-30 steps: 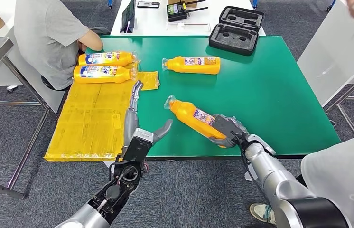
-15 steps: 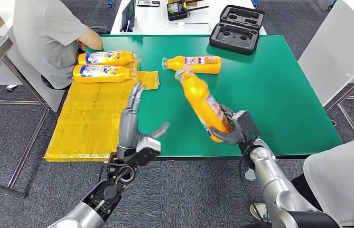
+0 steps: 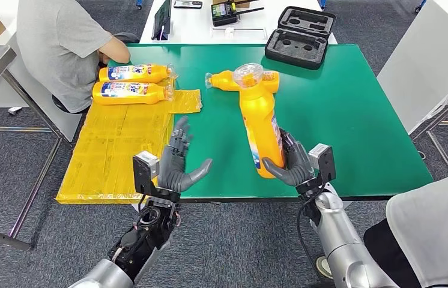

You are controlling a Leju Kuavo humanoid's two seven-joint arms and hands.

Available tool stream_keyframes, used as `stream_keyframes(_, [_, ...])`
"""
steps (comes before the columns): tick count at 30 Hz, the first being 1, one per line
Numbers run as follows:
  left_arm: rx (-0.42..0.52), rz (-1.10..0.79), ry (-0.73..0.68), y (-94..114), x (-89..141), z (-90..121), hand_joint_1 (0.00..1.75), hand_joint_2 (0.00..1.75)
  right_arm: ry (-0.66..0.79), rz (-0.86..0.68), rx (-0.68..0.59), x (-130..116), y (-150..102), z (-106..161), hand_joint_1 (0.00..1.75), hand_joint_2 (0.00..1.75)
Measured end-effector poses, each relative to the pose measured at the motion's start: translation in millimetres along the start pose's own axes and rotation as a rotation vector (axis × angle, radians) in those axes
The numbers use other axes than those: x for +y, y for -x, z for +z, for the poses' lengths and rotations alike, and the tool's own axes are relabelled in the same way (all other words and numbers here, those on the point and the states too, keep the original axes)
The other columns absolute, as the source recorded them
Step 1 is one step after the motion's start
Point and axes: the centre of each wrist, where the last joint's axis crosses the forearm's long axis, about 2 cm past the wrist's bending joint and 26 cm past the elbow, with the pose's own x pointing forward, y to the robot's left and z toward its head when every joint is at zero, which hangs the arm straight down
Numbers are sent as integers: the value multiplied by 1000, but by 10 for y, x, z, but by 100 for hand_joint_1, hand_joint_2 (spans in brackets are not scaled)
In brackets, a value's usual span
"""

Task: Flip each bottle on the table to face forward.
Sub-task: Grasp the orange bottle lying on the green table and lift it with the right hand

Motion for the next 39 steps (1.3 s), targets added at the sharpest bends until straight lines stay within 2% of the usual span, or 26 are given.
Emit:
stream_keyframes(3, [43, 214, 69, 38, -70, 0, 0, 175, -15, 20, 1, 125, 13, -47, 175, 175])
stream_keyframes(5, [51, 253, 78, 50, -101, -3, 0, 175, -32, 26, 4, 211, 26, -68, 175, 175])
stream_keyframes(14, [68, 267, 64, 71, -163, -5, 0, 175, -134, 60, 33, 591, 103, -119, 175, 175])
stream_keyframes(22, [60, 198, 5, 84, -173, -25, 0, 175, -212, 47, 46, 902, 139, -195, 175, 175])
stream_keyframes(33, [45, 181, -16, 106, -160, 3, 3, 175, -214, 16, 64, 994, 176, -200, 175, 175])
stream_keyframes(35, [43, 178, -13, 109, -161, 8, 70, 175, -210, 9, 66, 994, 182, -194, 175, 175])
stream_keyframes(37, [39, 176, -9, 112, -162, 14, 153, 175, -204, 1, 68, 991, 186, -187, 175, 175])
stream_keyframes(39, [33, 176, -4, 113, -163, 17, 173, 175, -197, -6, 69, 980, 191, -177, 175, 175])
